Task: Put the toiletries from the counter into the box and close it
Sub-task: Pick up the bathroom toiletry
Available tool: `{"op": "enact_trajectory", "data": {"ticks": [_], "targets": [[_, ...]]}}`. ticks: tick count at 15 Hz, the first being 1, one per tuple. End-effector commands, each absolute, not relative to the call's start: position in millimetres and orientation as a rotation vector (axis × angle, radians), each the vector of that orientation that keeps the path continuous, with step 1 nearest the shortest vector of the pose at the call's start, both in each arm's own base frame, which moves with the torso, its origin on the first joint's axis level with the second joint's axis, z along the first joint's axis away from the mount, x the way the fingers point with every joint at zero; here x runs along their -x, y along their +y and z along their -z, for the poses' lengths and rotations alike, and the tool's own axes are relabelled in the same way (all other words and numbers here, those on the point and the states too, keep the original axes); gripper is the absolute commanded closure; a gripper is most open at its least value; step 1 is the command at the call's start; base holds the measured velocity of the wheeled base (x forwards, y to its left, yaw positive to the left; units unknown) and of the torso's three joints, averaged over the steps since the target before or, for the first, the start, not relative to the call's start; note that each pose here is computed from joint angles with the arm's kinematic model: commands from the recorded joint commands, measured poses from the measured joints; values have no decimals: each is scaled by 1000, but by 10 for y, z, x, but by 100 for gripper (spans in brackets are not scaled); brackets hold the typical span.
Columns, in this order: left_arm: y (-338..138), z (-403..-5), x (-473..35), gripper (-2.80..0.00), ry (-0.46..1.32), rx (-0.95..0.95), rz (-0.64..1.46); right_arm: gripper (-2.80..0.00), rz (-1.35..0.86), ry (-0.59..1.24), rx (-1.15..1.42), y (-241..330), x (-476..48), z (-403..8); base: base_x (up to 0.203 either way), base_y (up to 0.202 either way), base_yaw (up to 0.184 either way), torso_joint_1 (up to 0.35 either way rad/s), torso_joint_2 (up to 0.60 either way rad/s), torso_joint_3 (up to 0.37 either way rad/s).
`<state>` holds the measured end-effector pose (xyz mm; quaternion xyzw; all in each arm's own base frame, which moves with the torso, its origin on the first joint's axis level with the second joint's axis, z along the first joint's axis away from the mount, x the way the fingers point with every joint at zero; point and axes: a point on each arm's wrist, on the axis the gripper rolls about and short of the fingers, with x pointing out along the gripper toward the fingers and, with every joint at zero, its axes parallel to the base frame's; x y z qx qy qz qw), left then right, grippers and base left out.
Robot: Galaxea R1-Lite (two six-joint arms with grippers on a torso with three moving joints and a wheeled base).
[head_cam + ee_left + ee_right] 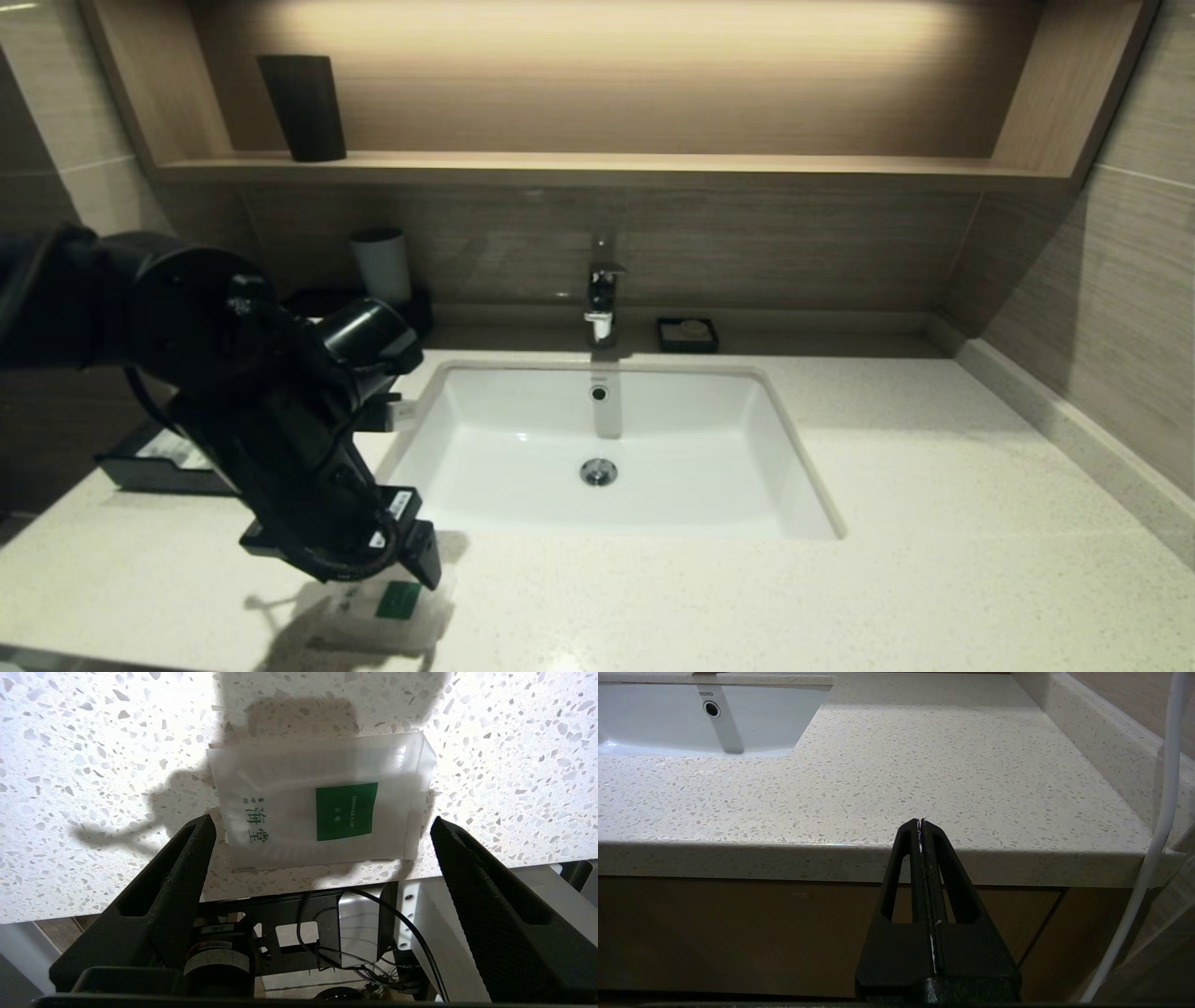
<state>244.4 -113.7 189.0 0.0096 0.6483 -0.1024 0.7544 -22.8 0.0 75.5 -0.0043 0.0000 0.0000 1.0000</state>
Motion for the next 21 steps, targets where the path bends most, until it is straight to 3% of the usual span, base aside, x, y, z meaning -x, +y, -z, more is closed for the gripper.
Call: {"op": "enact_trajectory", "data": {"ticks": [1, 21], "targets": [[-1157, -1871, -2437, -280, 1426, -25, 224, 0, 0, 0, 9, 0, 228, -755, 0, 0, 0, 0, 0, 0], [-1194, -1777, -2507, -280, 1451, -36, 192, 0, 0, -1, 9, 0, 228, -755, 0, 0, 0, 0, 0, 0]]}}
